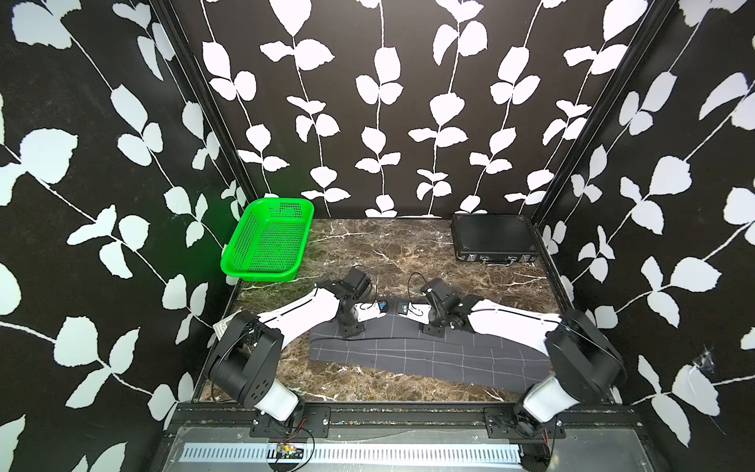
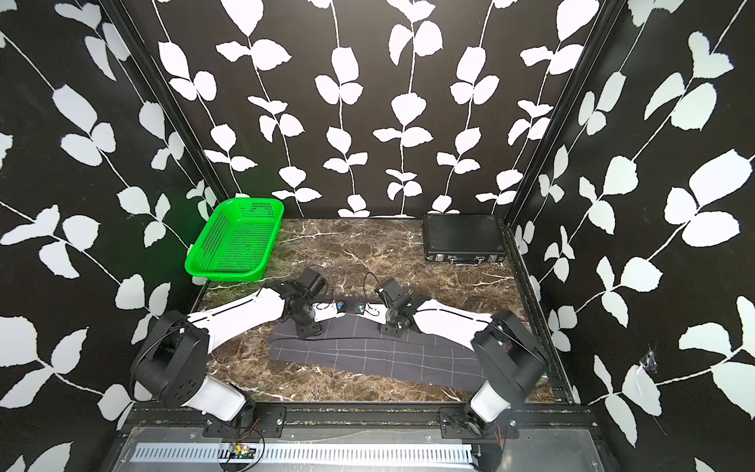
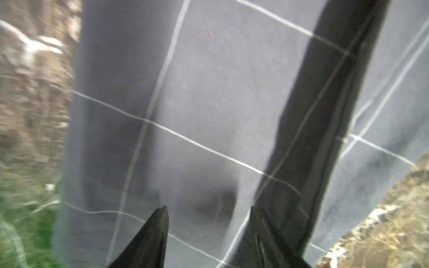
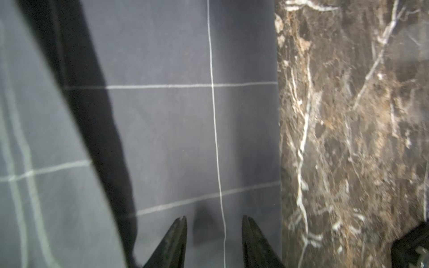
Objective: Roll up the pillowcase
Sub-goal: Fold the pillowcase at the center of the board.
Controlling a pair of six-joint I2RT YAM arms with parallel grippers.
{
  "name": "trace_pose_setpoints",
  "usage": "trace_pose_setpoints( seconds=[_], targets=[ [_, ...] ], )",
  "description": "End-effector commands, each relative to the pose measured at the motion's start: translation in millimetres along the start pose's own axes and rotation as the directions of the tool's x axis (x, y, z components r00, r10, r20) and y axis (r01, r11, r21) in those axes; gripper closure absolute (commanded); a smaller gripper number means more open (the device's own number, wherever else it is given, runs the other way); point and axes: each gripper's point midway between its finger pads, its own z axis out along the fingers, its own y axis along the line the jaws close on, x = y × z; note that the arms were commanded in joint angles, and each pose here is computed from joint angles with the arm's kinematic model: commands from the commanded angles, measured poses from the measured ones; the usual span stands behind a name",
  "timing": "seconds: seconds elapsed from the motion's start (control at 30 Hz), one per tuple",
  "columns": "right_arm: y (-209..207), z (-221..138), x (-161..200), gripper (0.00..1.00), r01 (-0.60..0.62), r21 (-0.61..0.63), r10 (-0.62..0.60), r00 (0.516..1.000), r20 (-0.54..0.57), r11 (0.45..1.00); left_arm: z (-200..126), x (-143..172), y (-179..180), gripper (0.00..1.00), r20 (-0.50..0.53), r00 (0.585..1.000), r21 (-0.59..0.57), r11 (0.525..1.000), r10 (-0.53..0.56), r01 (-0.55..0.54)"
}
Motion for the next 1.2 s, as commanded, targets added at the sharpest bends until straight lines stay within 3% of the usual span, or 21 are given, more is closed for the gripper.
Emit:
trace_pose_setpoints(
  seconds=[0.0, 0.33, 0.83, 1.03, 1.17],
  targets=[
    [-10.9, 7.5, -23.4, 0.59, 0.019, 0.029, -0.021, 0.999, 0.035, 0.999, 4.9, 13.3, -19.0, 0.42, -0.032, 0.999, 0.067, 0.998, 0.002, 0.000],
    [32.3, 20.1, -14.9, 0.59, 0.196, -0.076, -0.198, 0.980, -0.023, 0.978, 18.9, 36.4, -33.1, 0.41, -0.082, 0.997, 0.084, 0.996, 0.014, -0.007],
    [123.1, -11.4, 1.8, 0.59, 0.372, -0.275, -0.387, 0.922, -0.001, 0.887, 20.5, 48.3, -19.1, 0.41, -0.087, 0.995, 0.050, 0.998, -0.040, 0.044],
    [151.0, -25.1, 3.6, 0.59, 0.389, -0.304, -0.408, 0.913, -0.001, 0.870, 18.9, 49.1, -11.7, 0.41, -0.076, 0.996, 0.034, 0.998, -0.055, 0.058],
    [152.4, -27.3, 6.9, 0.59, 0.341, -0.302, -0.366, 0.930, -0.028, 0.890, 16.4, 47.0, -10.6, 0.41, -0.070, 0.996, 0.035, 0.998, -0.054, 0.057]
  ],
)
